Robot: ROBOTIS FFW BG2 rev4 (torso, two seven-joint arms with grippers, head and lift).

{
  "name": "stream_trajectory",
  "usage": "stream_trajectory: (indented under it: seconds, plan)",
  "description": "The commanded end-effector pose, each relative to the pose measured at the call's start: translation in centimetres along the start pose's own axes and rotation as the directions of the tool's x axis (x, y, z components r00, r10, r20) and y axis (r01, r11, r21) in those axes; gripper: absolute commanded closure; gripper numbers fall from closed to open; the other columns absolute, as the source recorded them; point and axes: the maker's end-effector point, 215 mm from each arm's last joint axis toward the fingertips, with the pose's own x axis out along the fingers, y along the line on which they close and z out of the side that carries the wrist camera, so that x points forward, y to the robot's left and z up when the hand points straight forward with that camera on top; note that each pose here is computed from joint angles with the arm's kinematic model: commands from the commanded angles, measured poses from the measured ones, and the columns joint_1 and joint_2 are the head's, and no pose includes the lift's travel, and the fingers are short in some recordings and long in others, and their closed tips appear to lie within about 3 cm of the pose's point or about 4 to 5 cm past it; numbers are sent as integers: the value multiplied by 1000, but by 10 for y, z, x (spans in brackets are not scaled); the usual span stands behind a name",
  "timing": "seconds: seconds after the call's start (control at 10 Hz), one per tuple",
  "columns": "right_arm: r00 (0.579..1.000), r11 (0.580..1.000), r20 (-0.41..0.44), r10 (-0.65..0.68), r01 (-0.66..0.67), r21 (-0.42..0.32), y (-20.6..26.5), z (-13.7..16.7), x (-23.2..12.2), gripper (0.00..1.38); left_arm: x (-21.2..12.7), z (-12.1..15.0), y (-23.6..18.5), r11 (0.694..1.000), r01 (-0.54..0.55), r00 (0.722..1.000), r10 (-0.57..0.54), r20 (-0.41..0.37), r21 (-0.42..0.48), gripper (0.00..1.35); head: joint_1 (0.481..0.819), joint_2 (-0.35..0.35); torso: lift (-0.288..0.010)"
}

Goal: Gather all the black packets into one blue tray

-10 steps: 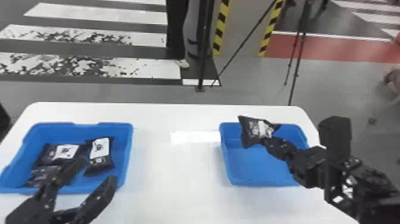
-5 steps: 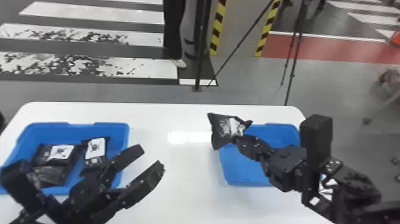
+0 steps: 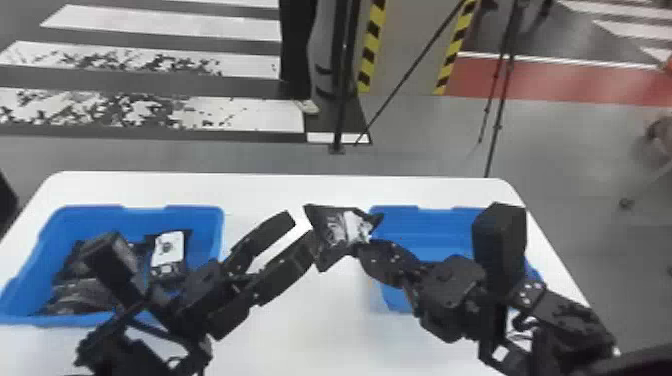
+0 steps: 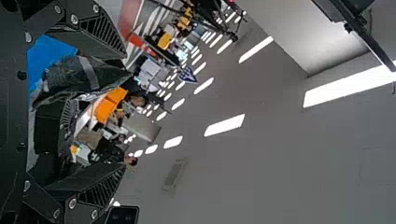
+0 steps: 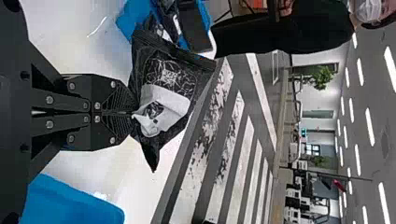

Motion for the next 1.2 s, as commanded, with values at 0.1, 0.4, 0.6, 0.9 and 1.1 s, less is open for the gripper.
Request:
stream_trajectory:
  seconds: [0.1,0.4,0.6,0.9,1.1]
  plan:
    - [999,999,21,37,-36,-10,19,12,-1,1277,10,-7,17,1000,-6,1000,6,5,-23,246,695,-137,-110]
    - [997,997,29,72,-71,-14,35,16,3,1277,30,-31,24,996,22,1000,-21,5,-84,941,695,-128,-110]
    - [997,997,22,79,-79,-8,38,13,4,1277,32,-15,22,1000,23,998,-22,55,-17,1208,695,-140,-110]
    - [994,993,4,110,-110,34,45,2,7,1207,27,-8,26,1000,10,997,-9,81,-8,1208,695,-123,-110]
    - [994,990,-32,103,-99,96,35,-24,9,176,5,0,42,999,-44,995,41,92,29,1208,695,-106,-110]
